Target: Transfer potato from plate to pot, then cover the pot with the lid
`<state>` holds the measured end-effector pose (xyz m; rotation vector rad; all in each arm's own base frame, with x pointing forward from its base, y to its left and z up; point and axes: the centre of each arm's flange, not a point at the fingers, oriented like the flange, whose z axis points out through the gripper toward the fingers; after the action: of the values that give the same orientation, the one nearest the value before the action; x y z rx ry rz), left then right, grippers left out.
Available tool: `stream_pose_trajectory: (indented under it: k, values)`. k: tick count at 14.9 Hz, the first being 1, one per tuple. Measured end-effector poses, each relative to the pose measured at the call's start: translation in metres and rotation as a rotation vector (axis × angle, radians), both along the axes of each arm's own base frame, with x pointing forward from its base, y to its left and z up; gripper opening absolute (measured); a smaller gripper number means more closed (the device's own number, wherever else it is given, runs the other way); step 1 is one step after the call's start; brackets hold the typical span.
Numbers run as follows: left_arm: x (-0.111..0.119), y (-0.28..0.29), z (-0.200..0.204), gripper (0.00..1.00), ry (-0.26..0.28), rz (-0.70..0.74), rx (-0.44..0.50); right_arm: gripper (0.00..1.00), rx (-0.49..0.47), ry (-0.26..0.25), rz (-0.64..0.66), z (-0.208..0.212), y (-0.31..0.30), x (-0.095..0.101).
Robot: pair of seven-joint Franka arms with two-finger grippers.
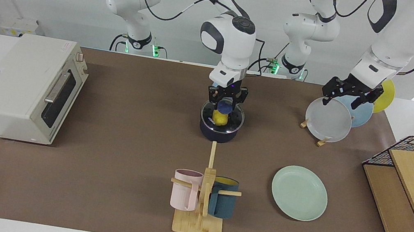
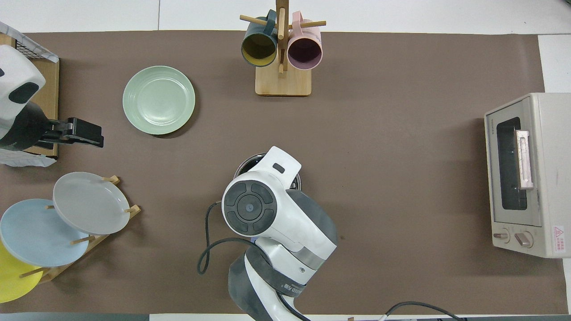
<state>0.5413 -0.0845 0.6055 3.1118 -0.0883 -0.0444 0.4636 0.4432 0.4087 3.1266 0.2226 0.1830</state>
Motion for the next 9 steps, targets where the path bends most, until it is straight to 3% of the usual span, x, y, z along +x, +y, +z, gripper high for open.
stream_pose_trajectory:
  k: [5,9]
  values:
    - [0.0,0.002,0.0,1.0,-0.001,0.003,0.0,0.67,0.0,-0.001,0.0,0.0,0.0,0.0]
    - [0.0,0.003,0.0,1.0,-0.003,0.003,0.014,1.0,-0.011,0.015,-0.001,-0.028,-0.001,0.001]
